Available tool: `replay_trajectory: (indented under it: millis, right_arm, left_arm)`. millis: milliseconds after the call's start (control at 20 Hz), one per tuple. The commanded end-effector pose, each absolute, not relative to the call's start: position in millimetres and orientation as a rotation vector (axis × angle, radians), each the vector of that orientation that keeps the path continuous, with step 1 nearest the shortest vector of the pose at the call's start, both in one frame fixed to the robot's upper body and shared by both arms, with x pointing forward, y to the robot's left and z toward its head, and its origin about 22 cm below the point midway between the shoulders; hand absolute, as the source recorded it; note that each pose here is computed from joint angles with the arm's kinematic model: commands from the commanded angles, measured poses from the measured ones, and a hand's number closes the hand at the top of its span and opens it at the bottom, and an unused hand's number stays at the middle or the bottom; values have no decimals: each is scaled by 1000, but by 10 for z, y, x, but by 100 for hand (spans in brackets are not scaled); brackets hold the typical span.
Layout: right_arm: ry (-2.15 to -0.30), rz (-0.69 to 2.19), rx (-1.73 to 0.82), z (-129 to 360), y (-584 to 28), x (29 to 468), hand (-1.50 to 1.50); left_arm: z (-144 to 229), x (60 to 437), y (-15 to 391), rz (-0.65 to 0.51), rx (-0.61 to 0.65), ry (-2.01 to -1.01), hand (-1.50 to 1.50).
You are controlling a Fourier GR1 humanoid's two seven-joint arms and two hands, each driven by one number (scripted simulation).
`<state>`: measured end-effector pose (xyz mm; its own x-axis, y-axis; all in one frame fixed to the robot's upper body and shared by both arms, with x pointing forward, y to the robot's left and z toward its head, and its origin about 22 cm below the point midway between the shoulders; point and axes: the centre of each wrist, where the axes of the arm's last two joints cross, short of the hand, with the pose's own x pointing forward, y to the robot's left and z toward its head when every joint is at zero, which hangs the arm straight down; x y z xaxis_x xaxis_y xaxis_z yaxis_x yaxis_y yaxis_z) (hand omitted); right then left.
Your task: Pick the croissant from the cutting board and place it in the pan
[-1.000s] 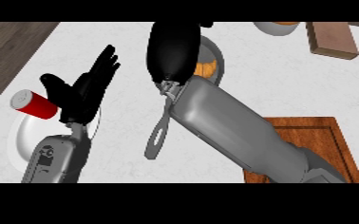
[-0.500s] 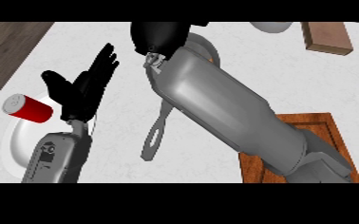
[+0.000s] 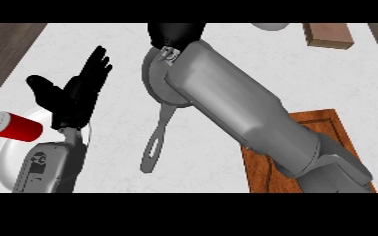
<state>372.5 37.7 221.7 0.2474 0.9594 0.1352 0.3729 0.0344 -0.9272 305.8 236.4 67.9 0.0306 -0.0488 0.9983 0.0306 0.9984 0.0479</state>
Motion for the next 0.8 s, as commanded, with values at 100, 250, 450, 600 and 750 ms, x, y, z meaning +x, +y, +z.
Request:
replay_trajectory:
  millis: [100, 250, 450, 600, 750]
  right_arm:
    - [-1259, 531, -1445, 1838, 296, 3812, 150]
    - [-1283, 538, -1401, 1539, 143, 3894, 150]
    - [-1284, 561, -1366, 1305, 35, 3969, 150]
    - [-1244, 577, -1379, 1031, -94, 4009, 150]
    - [-1126, 521, -1307, 950, -175, 4031, 150]
  left_arm:
    - [652, 3016, 2503, -33, 36, -1542, 0]
    - [662, 2954, 2613, -24, 45, -1540, 0]
    - [678, 2987, 2312, -32, 37, -1548, 0]
    - [722, 3030, 2355, -33, 15, -1521, 0]
    - [701, 2993, 2367, -46, 9, -1543, 0]
